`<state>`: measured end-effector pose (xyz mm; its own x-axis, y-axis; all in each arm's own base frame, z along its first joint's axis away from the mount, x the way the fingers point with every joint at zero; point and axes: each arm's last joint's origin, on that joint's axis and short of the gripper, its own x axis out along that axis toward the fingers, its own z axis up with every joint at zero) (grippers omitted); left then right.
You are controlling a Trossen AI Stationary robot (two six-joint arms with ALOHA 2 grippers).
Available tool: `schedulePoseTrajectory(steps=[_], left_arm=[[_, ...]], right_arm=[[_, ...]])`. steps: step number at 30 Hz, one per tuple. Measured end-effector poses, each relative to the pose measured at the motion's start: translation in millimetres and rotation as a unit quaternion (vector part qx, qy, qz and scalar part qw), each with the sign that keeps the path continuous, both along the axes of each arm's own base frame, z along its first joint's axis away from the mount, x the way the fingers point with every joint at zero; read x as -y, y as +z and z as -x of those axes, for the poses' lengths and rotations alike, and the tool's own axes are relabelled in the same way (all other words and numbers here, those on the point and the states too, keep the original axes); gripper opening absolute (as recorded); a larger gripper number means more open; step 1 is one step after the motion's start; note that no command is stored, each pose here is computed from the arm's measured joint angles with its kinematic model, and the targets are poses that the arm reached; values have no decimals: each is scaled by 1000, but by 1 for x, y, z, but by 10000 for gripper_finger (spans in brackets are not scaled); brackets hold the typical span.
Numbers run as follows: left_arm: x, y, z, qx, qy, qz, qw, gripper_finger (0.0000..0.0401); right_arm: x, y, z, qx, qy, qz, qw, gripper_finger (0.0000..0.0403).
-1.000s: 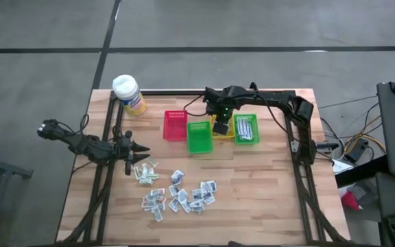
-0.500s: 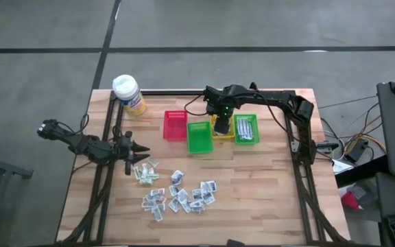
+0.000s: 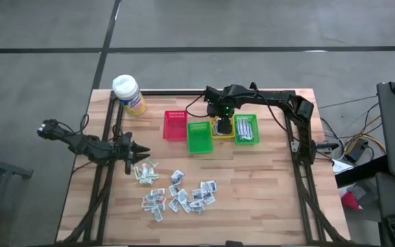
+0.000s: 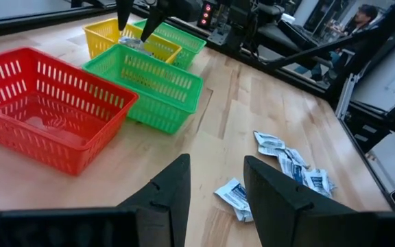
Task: Pick & Place First Aid Supplies
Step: Put the alcohol pad into the yellow basket
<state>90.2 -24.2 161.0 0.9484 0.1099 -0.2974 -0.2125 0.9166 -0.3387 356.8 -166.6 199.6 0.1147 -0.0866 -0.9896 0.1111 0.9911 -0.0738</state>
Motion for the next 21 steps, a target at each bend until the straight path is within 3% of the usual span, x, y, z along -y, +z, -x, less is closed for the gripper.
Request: schedulePoseTrajectory(steps=[21], left_arm=[[0,2,-1,11,4,16,1000,131]], right_arm=[[-6,-13,5,-7,41,-36,998,215]])
